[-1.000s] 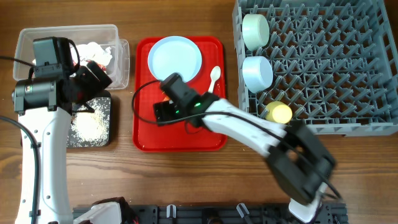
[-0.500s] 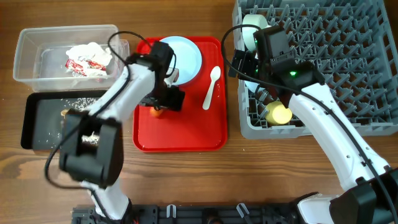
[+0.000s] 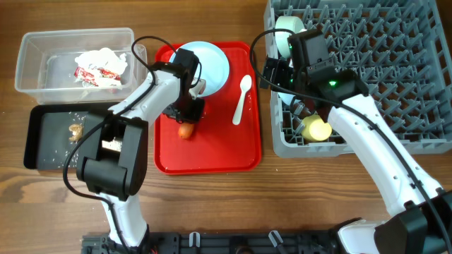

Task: Sort waste into correct bins and load items into the dishwasher rack
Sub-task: 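Grasp the carrot with the left gripper and drop it on the black tray, then lift the light-blue plate with the right gripper and stand it in the rack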

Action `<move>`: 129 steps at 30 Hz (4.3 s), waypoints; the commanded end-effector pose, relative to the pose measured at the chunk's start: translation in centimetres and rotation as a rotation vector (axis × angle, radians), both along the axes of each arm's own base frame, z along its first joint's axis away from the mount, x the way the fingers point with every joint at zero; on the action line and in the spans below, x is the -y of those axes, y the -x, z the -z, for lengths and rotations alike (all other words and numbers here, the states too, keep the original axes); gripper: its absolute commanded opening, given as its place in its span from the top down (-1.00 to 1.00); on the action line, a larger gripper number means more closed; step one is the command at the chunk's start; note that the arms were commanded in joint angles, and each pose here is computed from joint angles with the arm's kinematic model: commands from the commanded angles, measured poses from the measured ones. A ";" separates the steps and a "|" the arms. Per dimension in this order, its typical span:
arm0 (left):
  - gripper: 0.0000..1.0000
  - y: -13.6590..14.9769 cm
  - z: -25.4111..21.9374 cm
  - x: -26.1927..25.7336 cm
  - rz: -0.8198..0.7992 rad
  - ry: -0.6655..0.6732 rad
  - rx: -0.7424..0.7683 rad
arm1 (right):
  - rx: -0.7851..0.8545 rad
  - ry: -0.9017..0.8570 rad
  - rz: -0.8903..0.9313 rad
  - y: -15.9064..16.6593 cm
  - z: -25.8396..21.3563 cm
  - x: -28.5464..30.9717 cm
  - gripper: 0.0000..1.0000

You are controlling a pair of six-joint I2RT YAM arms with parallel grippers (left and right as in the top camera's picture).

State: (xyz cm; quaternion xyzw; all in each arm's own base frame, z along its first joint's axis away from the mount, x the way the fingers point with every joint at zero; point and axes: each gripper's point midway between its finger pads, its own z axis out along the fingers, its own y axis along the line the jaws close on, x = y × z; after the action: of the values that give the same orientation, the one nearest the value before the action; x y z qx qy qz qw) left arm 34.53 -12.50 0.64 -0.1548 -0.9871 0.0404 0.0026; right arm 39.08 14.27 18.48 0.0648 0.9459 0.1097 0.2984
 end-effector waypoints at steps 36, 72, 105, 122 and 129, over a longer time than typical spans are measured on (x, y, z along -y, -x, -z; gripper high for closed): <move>0.12 0.0 -8.2 -24.8 -1.335 -0.164 0.284 | -0.002 0.074 -0.040 0.0 0.9 0.5 -1.00; -1.00 -2.5 -18.1 -7.2 -0.537 0.199 0.428 | -0.074 -0.251 0.044 -8.0 19.7 -12.5 0.78; -1.00 -2.5 -18.1 -7.2 -0.537 0.199 0.428 | 0.153 1.247 0.313 -7.3 -6.3 18.4 0.91; -1.00 -2.5 -18.1 -7.2 -0.537 0.199 0.428 | 0.415 0.559 0.029 -5.1 -6.9 1.5 -1.00; -1.00 -2.5 -18.1 -7.2 -0.537 0.199 0.428 | 0.000 -0.097 -0.301 1.2 2.6 -12.3 -1.00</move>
State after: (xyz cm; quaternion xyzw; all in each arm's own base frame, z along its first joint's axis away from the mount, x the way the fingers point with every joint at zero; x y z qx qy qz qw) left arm 36.75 -5.18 17.61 0.1159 -0.9650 0.0972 -0.2142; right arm 40.76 20.73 19.82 -0.0621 0.9157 0.0297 0.3959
